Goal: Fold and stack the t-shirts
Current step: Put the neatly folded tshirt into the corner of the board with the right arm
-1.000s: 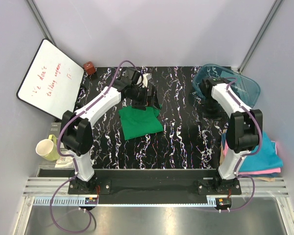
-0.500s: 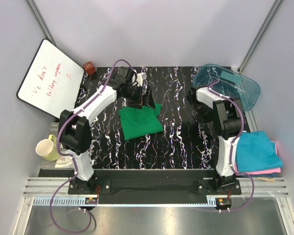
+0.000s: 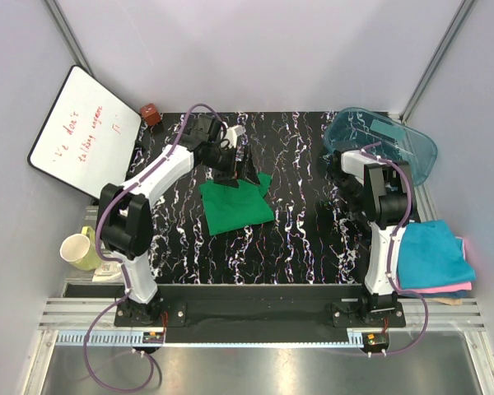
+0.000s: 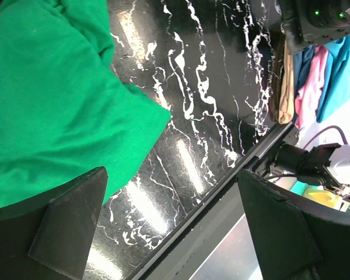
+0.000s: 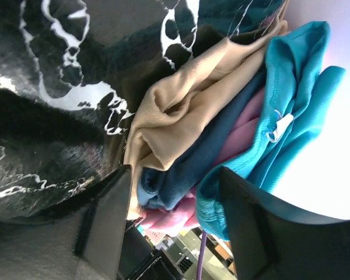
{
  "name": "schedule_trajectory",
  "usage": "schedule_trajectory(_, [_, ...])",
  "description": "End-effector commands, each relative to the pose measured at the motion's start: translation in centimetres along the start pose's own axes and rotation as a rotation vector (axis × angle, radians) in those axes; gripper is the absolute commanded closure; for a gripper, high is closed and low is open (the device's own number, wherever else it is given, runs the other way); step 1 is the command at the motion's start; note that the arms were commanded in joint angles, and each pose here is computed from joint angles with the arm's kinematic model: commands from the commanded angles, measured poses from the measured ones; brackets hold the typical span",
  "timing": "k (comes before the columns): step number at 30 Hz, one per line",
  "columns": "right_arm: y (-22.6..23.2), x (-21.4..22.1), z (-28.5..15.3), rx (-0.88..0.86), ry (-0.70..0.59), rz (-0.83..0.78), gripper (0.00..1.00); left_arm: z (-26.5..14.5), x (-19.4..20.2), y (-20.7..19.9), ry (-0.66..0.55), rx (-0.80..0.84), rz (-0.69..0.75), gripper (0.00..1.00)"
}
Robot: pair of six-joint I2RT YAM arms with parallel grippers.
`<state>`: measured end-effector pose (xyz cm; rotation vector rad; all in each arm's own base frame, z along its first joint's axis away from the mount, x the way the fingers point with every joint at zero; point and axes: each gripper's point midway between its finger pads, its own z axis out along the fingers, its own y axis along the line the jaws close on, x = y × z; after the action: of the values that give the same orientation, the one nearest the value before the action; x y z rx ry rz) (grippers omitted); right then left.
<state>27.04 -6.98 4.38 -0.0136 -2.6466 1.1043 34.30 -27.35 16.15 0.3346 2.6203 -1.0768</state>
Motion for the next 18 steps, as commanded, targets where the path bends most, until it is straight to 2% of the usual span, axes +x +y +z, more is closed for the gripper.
schedule_trajectory(1, [0.1,0.1,-1.3,-0.065,-0.019,0.023,0.27,-0.2,-1.2,-0.9,-0.025,0.057,0.011,0.01])
schedule_trajectory(3, [-0.3,0.1,-2.4,-0.080,-0.049,0.043,0.23,0.0,-1.2,-0.8,-0.019,0.060,0.004,0.01])
schedule_trajectory(7, [-1.6,0.0,-5.5,-0.053,-0.122,0.057,0.06,0.3,-1.1,-0.6,-0.010,0.066,-0.006,0.01])
schedule_trajectory(9, [-2.4,-0.2,-7.3,-0.035,-0.167,0.077,0.00,0.3,-0.9,-0.6,-0.009,0.066,-0.005,0.01])
schedule_trajectory(13, [-1.5,-0.2,-11.9,-0.122,-0.268,0.123,0.00,0.3,-0.7,-0.4,-0.006,0.063,-0.007,0.01])
schedule_trajectory(18, [2.9,1.0,-15.5,-0.403,-0.332,0.297,0.00,0.1,-0.2,-0.3,-0.007,0.052,-0.002,0.01])
